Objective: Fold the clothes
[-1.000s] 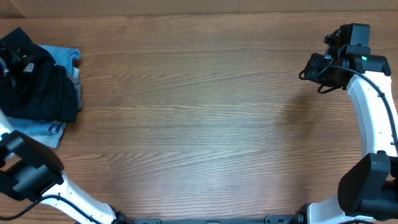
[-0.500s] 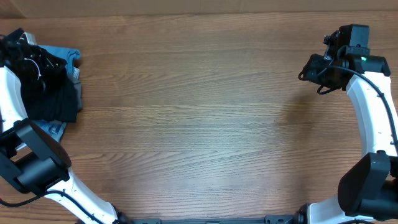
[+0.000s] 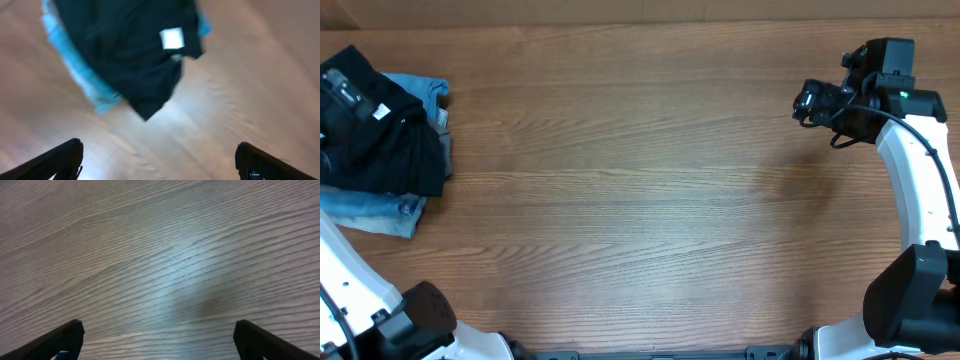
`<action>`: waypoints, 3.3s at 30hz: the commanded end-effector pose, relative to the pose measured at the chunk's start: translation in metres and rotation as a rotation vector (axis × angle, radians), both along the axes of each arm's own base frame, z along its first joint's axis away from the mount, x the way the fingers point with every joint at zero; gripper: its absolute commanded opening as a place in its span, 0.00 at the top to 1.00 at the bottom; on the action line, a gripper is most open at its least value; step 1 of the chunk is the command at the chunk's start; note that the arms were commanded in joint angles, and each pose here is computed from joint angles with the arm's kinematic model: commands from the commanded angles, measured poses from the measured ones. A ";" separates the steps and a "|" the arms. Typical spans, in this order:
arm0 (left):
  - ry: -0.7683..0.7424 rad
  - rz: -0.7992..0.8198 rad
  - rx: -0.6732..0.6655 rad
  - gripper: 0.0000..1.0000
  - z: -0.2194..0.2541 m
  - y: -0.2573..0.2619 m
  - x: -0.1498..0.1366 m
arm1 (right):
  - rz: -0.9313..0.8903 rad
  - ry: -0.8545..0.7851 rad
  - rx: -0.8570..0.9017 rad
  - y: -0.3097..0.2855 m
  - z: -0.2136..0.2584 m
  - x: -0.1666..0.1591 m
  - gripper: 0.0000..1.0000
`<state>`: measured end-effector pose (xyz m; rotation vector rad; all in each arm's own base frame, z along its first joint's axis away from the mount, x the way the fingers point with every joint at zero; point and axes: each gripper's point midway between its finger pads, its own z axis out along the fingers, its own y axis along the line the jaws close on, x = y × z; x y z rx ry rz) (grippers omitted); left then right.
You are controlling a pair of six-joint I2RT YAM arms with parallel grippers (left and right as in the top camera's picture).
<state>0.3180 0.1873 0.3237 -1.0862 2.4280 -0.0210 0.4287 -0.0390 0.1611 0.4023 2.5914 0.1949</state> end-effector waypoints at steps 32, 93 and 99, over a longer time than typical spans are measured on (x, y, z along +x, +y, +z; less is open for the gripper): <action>0.126 0.048 0.019 0.00 -0.032 0.019 -0.004 | 0.063 -0.260 -0.037 0.029 0.104 -0.026 0.00; 0.126 0.048 0.019 0.00 -0.032 0.019 -0.004 | 0.235 -1.038 -0.014 0.094 0.010 -0.188 0.00; 0.118 0.046 0.024 0.00 -0.029 0.017 -0.005 | 0.235 -1.038 -0.014 0.094 0.010 -0.188 0.00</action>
